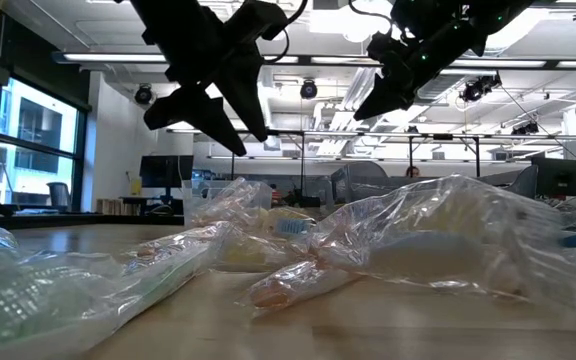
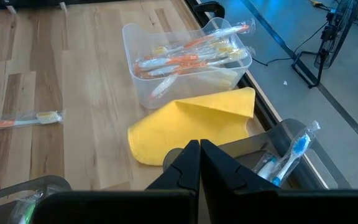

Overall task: Pick & Place Toothbrushes
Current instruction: Put the orange toothbrush into the transparent bin

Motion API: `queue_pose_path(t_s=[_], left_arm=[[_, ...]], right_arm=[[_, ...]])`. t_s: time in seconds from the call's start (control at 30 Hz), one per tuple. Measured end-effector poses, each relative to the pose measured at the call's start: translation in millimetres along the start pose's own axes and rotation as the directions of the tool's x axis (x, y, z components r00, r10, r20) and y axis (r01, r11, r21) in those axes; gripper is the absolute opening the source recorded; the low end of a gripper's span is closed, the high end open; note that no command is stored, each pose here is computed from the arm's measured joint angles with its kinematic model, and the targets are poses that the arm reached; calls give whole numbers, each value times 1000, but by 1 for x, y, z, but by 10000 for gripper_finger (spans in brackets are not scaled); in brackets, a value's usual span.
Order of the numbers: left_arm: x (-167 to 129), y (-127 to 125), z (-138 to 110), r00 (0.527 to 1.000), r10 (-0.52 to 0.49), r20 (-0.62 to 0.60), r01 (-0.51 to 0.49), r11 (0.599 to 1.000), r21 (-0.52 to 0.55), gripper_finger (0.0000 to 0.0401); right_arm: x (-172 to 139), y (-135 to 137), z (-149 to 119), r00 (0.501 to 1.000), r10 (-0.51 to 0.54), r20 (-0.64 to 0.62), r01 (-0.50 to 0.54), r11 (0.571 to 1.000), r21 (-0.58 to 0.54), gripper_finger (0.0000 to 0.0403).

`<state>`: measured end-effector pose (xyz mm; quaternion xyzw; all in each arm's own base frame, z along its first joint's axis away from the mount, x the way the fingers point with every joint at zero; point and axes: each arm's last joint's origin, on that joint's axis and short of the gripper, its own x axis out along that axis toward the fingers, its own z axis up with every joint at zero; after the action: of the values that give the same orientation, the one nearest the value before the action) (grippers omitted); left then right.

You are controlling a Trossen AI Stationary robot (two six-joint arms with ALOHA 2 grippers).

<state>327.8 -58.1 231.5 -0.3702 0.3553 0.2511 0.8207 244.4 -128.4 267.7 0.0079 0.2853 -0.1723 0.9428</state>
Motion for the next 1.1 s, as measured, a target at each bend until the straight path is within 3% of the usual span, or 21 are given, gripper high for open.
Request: queue_pose_path(t_s=[0.53, 0.93, 1.1], left_arm=[[-1, -1, -4, 1000, 10, -2, -10, 1000, -24, 149], [31, 12, -23, 977, 158, -145, -175, 979, -106, 149], [38, 13, -27, 969, 170, -178, -190, 976, -103, 149]], right_arm=[[0, 0, 0, 1000, 0, 0, 0, 1000, 0, 5], [0, 0, -1, 1000, 1, -7, -1, 1000, 0, 5], [0, 0, -1, 1000, 1, -6, -1, 1000, 1, 5]])
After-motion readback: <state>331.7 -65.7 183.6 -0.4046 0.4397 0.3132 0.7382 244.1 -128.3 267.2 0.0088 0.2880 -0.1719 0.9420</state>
